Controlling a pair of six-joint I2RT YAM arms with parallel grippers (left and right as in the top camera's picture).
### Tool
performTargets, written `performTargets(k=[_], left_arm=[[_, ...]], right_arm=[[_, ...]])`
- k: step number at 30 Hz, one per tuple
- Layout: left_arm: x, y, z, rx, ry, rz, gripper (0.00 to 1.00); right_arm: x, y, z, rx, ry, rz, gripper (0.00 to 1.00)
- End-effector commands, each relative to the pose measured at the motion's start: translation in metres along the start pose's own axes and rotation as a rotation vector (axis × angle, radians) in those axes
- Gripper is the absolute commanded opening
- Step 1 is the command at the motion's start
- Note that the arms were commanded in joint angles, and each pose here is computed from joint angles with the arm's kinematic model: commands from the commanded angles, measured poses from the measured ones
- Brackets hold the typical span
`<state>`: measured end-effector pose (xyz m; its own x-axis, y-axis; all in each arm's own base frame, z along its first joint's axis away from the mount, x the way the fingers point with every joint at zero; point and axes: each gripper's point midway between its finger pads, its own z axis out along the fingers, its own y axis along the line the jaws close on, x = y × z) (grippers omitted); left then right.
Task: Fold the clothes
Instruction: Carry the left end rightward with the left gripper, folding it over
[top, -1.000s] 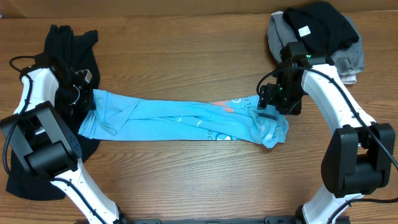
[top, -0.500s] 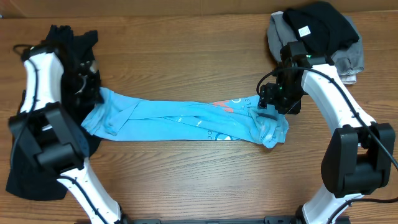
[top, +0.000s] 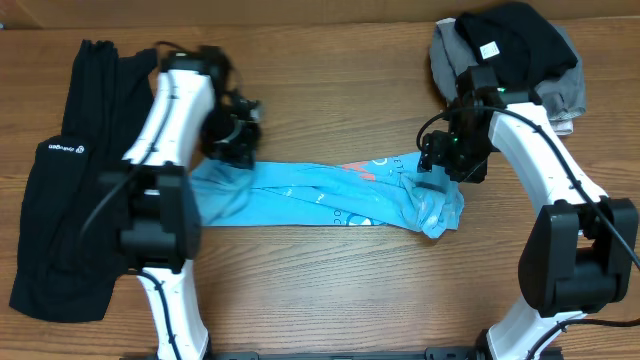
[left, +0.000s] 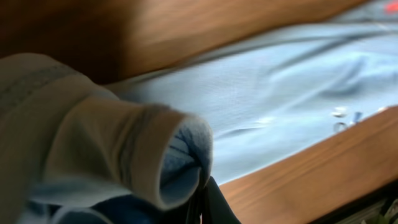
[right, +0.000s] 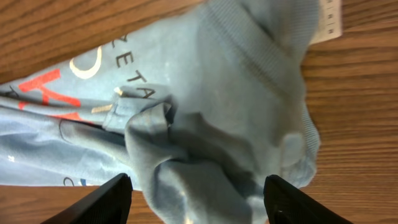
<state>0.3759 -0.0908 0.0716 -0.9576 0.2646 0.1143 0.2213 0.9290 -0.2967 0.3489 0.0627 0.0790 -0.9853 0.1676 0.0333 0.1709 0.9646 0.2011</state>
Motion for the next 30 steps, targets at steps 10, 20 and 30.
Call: performTargets(k=[10, 20, 30], left_arm=[[-0.016, -0.078, -0.025, 0.0, -0.058, 0.104, 0.04], [-0.014, -0.12, -0.018, -0.004, -0.057, 0.198, 0.04], [-0.014, -0.142, -0.017, -0.059, -0.072, 0.273, 0.91]], right_arm=[[-0.012, -0.015, -0.012, -0.056, -0.046, 0.064, 0.72], [-0.015, -0.014, -0.013, -0.059, -0.061, 0.06, 0.72], [-0.015, -0.014, -0.013, -0.059, -0.059, 0.061, 0.72]])
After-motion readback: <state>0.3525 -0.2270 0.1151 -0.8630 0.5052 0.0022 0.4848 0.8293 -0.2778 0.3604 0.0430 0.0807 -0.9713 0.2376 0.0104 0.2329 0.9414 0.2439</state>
